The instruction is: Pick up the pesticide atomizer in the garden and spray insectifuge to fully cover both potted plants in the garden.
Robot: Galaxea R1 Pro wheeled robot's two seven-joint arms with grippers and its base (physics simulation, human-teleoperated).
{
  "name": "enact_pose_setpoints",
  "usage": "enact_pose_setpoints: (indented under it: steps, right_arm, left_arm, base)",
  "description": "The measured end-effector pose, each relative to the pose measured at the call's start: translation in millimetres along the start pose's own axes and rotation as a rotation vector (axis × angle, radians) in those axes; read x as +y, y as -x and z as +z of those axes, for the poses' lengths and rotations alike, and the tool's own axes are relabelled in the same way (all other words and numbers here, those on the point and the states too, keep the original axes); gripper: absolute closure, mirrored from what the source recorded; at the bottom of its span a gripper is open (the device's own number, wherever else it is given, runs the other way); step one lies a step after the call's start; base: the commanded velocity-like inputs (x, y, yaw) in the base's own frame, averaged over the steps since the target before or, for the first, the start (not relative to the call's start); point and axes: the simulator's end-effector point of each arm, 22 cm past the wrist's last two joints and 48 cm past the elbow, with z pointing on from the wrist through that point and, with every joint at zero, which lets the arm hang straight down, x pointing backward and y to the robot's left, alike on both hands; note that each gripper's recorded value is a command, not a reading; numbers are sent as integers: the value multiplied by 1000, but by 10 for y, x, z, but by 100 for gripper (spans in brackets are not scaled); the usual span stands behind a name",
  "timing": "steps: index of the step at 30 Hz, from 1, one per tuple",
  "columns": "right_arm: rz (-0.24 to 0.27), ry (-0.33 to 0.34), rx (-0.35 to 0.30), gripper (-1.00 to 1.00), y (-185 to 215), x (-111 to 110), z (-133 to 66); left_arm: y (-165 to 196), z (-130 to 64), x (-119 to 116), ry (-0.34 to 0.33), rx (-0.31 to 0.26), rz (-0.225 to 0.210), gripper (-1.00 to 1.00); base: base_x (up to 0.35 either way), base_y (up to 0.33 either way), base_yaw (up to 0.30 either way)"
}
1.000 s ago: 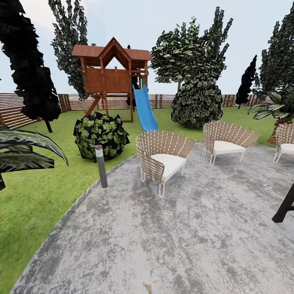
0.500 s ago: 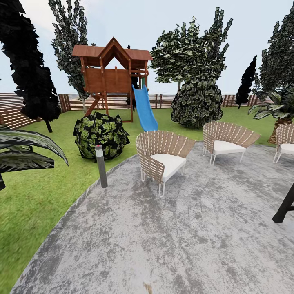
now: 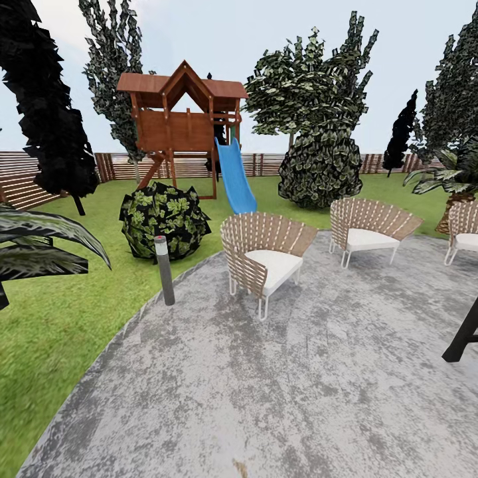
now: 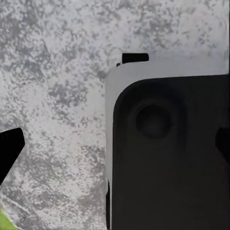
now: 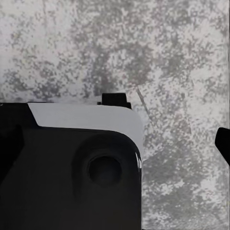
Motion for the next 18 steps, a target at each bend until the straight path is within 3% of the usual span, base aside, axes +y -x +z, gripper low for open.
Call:
enact_pose_setpoints:
  steps: [7, 10, 11, 13, 14, 15, 16, 18]
  right_arm:
    - [-3, -3, -165, -100, 681, -20, -53]
    - [-4, -7, -278, -100, 1109, -53, -139]
    - [-5, -11, -349, -100, 1366, -86, -212]
    - [-5, -13, -418, -100, 1618, -103, -299]
    - [-3, -16, -598, -100, 2191, -119, -570]
    - [0, -16, -666, -100, 2351, -124, -676]
    - [2, -17, -702, -100, 2417, -127, -728]
    - [3, -18, -712, -100, 2425, -131, -738]
  left_arm:
    - [814, -76, -13, -2, -171, -2, -100]
    - [1301, -163, -25, -4, -287, -6, -100]
    - [1610, -231, -45, -7, -363, -9, -100]
    - [1900, -300, -66, -10, -424, -13, -100]
    - [2359, -423, -119, -20, -504, -14, -100]
    - [2933, -604, -120, -21, -589, -16, -100]
    - [2941, -617, -109, -19, -606, -19, -100]
    - [2967, -636, -92, -17, -626, -23, -100]
  base:
    - [0, 0, 0]
    - [0, 0, 0]
    - [0, 0, 0]
    - [0, 0, 0]
    - [0, 0, 0]
    - [0, 0, 0]
    - [0, 0, 0]
    - [0, 0, 0]
